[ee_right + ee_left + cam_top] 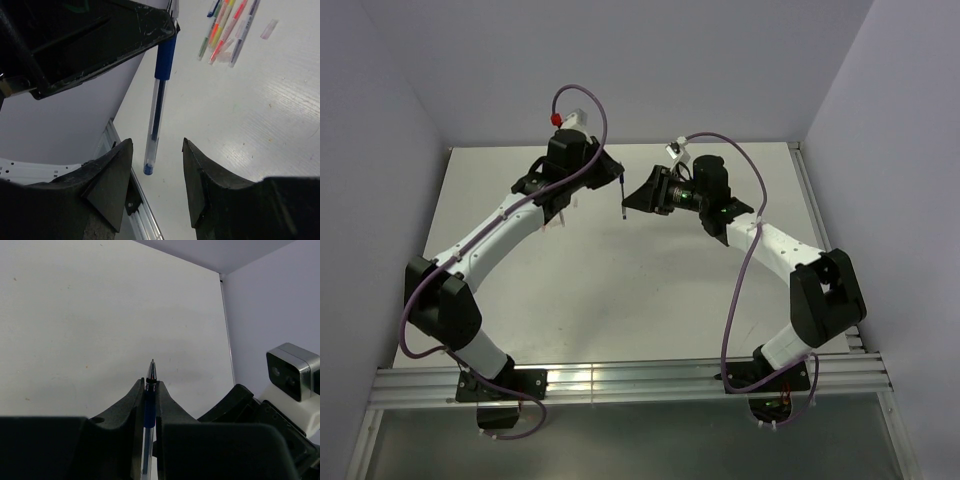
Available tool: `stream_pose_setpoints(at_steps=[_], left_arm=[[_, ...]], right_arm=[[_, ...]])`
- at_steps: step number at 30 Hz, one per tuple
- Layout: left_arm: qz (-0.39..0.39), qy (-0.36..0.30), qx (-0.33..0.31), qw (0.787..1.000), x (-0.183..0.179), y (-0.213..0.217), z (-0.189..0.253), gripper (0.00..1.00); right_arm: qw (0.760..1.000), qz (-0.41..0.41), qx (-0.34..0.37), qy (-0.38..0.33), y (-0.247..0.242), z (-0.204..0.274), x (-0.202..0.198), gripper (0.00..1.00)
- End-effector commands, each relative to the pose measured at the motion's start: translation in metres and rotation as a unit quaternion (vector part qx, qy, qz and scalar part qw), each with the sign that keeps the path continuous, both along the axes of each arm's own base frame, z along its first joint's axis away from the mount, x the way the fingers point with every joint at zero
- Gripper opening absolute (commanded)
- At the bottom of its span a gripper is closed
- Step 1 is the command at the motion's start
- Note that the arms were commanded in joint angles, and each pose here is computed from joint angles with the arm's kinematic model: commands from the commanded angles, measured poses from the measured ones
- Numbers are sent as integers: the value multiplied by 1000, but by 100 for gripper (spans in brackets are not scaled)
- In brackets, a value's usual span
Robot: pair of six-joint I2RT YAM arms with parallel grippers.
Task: Insert the pens into the pen caps
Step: Pick up the pen from the corner of the board.
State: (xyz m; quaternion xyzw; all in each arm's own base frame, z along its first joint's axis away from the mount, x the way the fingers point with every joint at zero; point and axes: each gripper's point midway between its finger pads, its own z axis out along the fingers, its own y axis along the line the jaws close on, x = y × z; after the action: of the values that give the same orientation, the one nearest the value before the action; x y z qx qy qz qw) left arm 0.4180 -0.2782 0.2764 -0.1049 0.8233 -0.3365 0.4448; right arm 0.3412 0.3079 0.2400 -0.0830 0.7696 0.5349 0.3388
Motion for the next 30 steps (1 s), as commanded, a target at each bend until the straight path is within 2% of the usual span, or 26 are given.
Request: stream_pose_setpoints(at_steps=[1,15,26,30], left_arm=[[-22,-39,-38,998,-9,-12,39,0],[-40,-45,-53,997,-21,-27,41,0],[-43,-45,-58,996,-23,-34,38,0],[-42,-46,-59,996,-24,-35,40,0]], right_arm=[[999,-3,21,-45,7,32,9,52],[999,-7,26,-36,11,32,15,51],[999,-11,20,-32,10,30,16,38],[999,-12,15,-30,10,27,17,31]])
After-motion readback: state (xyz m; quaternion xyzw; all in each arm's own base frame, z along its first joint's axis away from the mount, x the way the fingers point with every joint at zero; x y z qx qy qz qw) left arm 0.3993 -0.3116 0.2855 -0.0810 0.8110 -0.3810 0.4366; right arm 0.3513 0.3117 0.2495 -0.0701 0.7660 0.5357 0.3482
